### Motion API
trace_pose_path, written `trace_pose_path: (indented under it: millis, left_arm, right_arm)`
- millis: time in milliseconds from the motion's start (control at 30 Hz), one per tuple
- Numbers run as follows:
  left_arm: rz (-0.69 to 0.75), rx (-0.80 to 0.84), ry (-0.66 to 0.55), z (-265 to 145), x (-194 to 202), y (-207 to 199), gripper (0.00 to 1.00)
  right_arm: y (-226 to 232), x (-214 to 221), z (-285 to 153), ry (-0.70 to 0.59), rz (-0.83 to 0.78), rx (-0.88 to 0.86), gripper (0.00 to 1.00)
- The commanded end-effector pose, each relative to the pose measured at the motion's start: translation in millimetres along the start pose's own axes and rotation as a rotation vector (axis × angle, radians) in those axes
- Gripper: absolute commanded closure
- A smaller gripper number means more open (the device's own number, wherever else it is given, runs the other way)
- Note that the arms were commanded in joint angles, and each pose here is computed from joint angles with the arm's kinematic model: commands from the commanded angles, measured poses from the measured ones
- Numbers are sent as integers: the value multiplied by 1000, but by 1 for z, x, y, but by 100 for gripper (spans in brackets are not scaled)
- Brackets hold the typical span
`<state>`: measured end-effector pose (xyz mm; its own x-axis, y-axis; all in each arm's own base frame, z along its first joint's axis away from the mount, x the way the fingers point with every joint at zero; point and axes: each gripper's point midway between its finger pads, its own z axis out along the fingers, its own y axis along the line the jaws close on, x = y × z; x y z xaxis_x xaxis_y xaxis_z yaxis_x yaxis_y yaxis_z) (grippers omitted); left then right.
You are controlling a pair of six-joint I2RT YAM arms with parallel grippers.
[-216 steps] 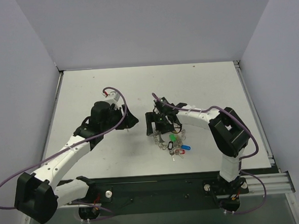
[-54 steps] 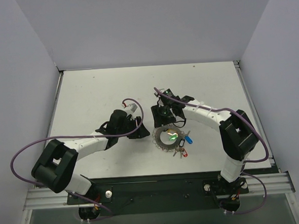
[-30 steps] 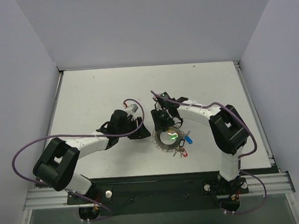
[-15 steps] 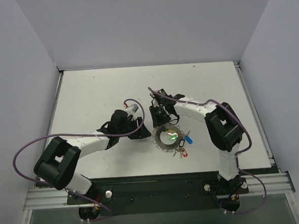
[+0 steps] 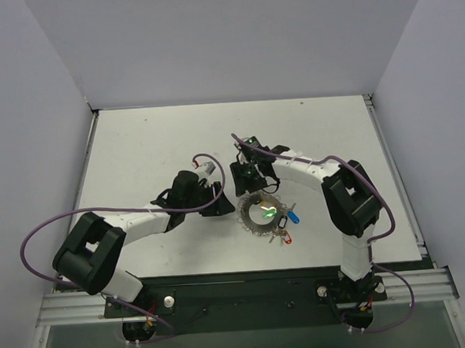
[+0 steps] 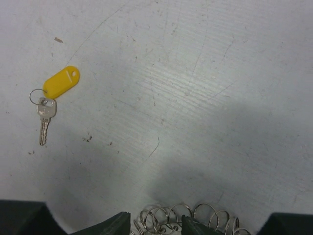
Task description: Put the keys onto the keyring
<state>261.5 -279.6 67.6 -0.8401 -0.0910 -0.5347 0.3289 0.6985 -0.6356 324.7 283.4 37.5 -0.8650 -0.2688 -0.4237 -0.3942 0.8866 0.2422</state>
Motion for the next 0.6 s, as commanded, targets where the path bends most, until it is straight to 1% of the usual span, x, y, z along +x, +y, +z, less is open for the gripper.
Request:
trace_pose_path:
  millis: [0, 67, 233, 567]
  left_arm:
    - [13, 41, -30, 2, -11, -10, 43]
    - [13, 39, -27, 3, -10, -8, 43]
    - [11, 40, -24, 3, -10, -9, 43]
    - [3, 36, -23, 4, -8, -7, 43]
  right_arm:
    - [0, 4, -17, -14, -6, 1, 51]
    - [-3, 10, -11, -1, -9, 20, 48]
    - [-9, 9, -4, 0, -21, 49, 48]
    - [-11, 13, 6, 8, -55, 91, 53]
